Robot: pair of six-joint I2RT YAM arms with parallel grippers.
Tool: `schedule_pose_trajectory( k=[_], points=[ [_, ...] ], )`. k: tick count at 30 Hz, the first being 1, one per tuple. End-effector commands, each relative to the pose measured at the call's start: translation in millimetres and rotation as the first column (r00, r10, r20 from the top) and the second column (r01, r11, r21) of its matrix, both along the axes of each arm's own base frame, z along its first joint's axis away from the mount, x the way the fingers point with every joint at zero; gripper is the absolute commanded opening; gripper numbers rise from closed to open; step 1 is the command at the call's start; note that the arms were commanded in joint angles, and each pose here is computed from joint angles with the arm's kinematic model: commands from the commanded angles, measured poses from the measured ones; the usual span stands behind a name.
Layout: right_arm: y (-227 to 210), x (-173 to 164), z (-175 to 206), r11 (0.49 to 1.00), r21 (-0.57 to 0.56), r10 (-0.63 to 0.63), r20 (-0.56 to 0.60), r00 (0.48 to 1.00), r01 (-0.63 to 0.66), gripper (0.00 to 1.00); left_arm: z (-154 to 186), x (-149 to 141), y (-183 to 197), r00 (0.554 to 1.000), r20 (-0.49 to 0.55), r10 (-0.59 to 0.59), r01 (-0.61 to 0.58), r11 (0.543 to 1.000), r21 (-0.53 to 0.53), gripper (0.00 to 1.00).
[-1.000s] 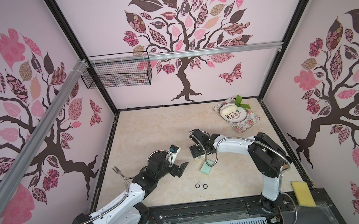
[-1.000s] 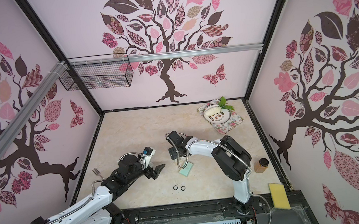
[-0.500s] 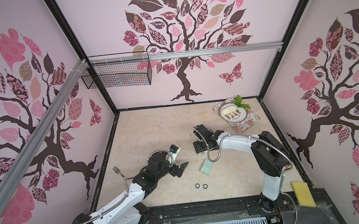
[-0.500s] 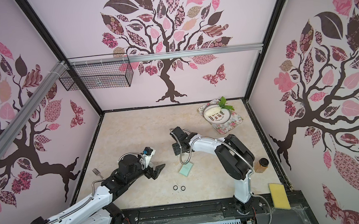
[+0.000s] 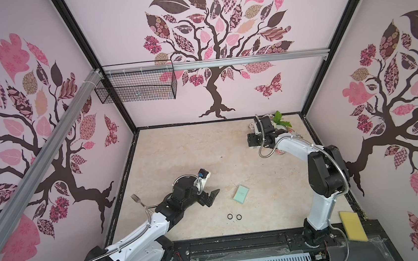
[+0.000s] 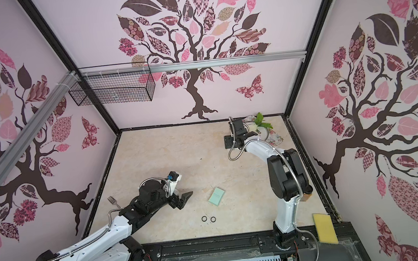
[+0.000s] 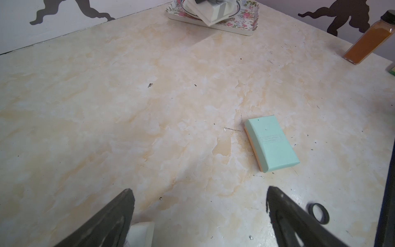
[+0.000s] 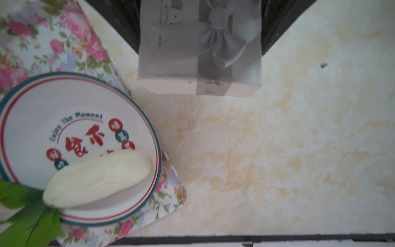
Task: Take the rings out of the lift-off lid box
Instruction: Place the jewelry box at the center of the board.
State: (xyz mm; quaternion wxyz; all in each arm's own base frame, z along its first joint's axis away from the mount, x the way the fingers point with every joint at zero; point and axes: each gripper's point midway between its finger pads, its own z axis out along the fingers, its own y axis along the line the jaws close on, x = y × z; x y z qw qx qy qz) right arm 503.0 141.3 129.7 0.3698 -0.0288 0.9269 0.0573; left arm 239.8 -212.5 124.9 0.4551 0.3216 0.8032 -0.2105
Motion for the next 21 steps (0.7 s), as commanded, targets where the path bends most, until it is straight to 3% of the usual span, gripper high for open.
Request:
schedule_pose_trajectory(
  k=[1,9,21],
  points=[
    [17,20,-16,0.998,-0.018,0.065,-0.018,0.998,-0.066,0.74,-2,-2,-3,1.000,0.013,-0.025,0.025,1.000,0.004,0.98],
    [24,44,-43,1.000,-0.001,0.020,-0.096,0.995,-0.021,0.73,-3,-1,-3,1.000,0.011,-0.026,0.026,1.000,0.009,0.98],
    [17,38,-74,0.999,-0.020,-0.028,-0.150,0.988,0.025,0.75,-4,-1,-2,1.000,0.010,-0.025,0.024,1.000,0.008,0.98]
  ],
)
